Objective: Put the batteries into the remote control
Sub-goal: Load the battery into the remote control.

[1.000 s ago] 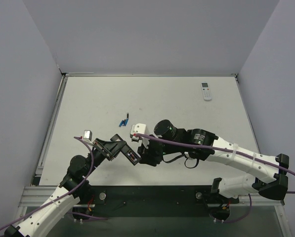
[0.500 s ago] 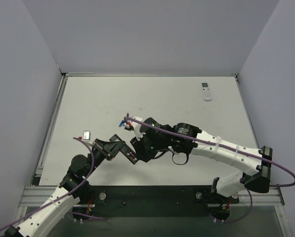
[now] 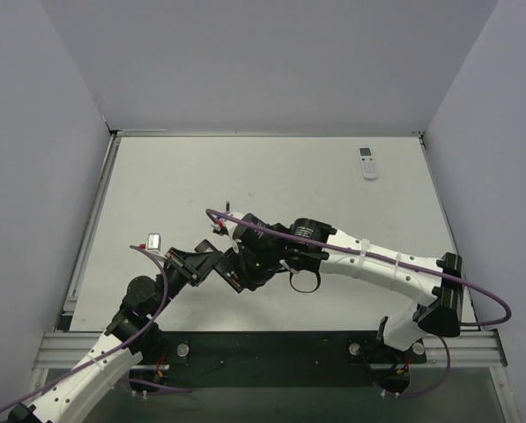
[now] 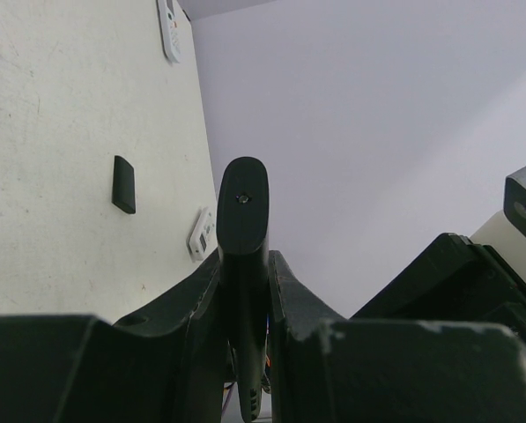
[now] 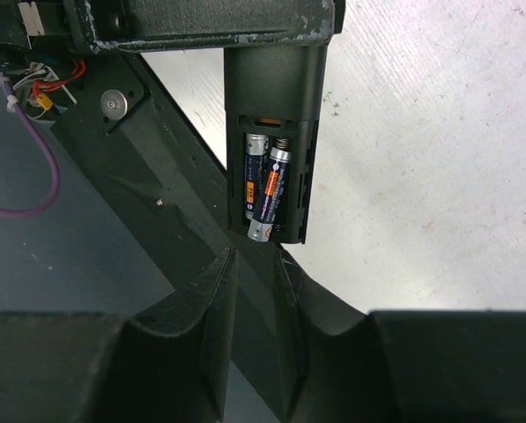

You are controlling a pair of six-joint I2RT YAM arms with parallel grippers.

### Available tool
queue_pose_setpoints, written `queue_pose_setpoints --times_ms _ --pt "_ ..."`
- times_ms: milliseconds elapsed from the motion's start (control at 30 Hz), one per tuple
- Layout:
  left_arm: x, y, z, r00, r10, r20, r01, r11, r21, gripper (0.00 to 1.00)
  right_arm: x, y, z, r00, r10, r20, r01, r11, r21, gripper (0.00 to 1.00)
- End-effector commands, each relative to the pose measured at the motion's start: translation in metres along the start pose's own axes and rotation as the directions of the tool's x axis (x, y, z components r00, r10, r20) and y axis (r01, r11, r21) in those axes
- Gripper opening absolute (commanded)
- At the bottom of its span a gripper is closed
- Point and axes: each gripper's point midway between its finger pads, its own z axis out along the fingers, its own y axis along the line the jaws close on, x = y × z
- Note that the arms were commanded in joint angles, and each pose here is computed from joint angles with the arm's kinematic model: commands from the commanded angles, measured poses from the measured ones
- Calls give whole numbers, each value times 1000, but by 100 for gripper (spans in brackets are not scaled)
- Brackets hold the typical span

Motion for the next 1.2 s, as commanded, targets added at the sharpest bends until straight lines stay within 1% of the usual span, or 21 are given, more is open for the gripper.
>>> queue_pose_setpoints --times_ms 0,300,633,1000,1167 --pt "-1 4 0 1000 9 12 -9 1000 1 0 -6 8 -6 1000 7 6 -7 1000 -4 19" --pt "-1 1 -1 1000 9 9 -9 1000 10 0 -5 9 3 1000 21 -12 -21 1000 4 18" --pt "-1 0 -1 1000 4 7 -5 1000 13 0 -3 5 9 999 29 -25 -28 999 30 15" --pt "-1 -4 -2 1000 -1 6 1 1000 29 0 -3 -4 14 999 36 -27 -34 997 74 15" --pt "0 -4 -2 1000 -1 1 1 1000 30 0 -4 -4 12 999 31 -22 -29 996 79 12"
